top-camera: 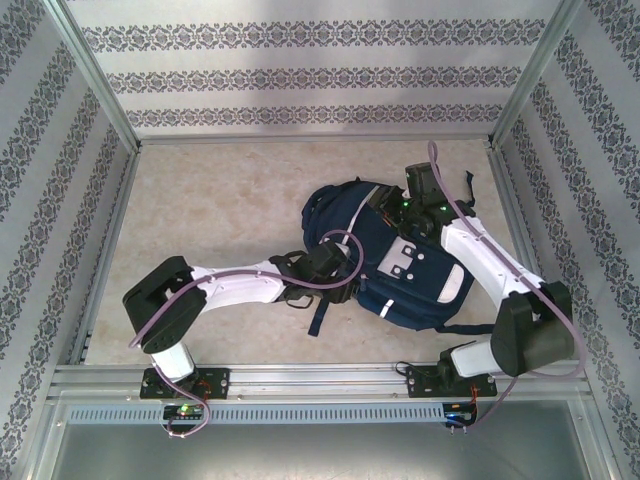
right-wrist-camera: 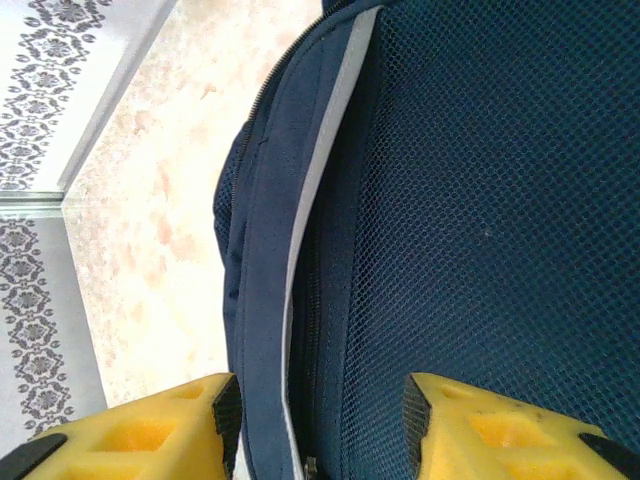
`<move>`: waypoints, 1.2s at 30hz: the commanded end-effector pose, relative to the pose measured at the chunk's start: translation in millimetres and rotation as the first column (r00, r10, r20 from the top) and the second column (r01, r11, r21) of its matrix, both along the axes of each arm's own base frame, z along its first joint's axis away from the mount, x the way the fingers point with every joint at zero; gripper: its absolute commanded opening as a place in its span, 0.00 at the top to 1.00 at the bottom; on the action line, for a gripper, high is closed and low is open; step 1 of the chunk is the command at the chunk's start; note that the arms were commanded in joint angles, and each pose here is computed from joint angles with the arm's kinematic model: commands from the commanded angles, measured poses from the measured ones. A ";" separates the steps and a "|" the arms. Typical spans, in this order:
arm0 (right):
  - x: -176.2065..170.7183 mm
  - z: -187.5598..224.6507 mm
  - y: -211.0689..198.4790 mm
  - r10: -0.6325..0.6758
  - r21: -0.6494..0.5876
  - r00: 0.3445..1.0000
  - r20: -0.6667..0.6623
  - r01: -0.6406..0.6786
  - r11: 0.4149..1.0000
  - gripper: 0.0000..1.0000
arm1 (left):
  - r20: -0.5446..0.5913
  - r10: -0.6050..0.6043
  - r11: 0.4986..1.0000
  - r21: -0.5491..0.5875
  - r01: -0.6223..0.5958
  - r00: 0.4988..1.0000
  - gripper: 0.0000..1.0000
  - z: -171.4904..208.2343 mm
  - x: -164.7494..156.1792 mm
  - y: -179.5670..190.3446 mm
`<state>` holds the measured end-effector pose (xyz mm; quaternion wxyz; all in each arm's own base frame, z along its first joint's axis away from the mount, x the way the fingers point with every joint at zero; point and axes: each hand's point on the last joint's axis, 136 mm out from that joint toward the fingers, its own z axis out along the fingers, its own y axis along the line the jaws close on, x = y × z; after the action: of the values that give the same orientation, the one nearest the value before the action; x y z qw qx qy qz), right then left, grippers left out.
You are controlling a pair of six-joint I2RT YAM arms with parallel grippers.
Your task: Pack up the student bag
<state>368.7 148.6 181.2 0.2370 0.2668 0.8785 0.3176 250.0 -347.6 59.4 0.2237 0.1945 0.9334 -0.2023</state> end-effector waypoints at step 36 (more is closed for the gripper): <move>5.2 -7.0 83.1 0.174 0.040 0.982 -0.080 -0.171 0.984 1.00 | 0.103 0.140 0.978 -0.168 -0.122 0.985 0.57 49.3 -3.8 54.3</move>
<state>357.7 232.9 130.2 0.1259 0.1848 0.9305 0.2901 235.8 -282.8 103.7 0.2930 0.1249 0.9185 -0.2342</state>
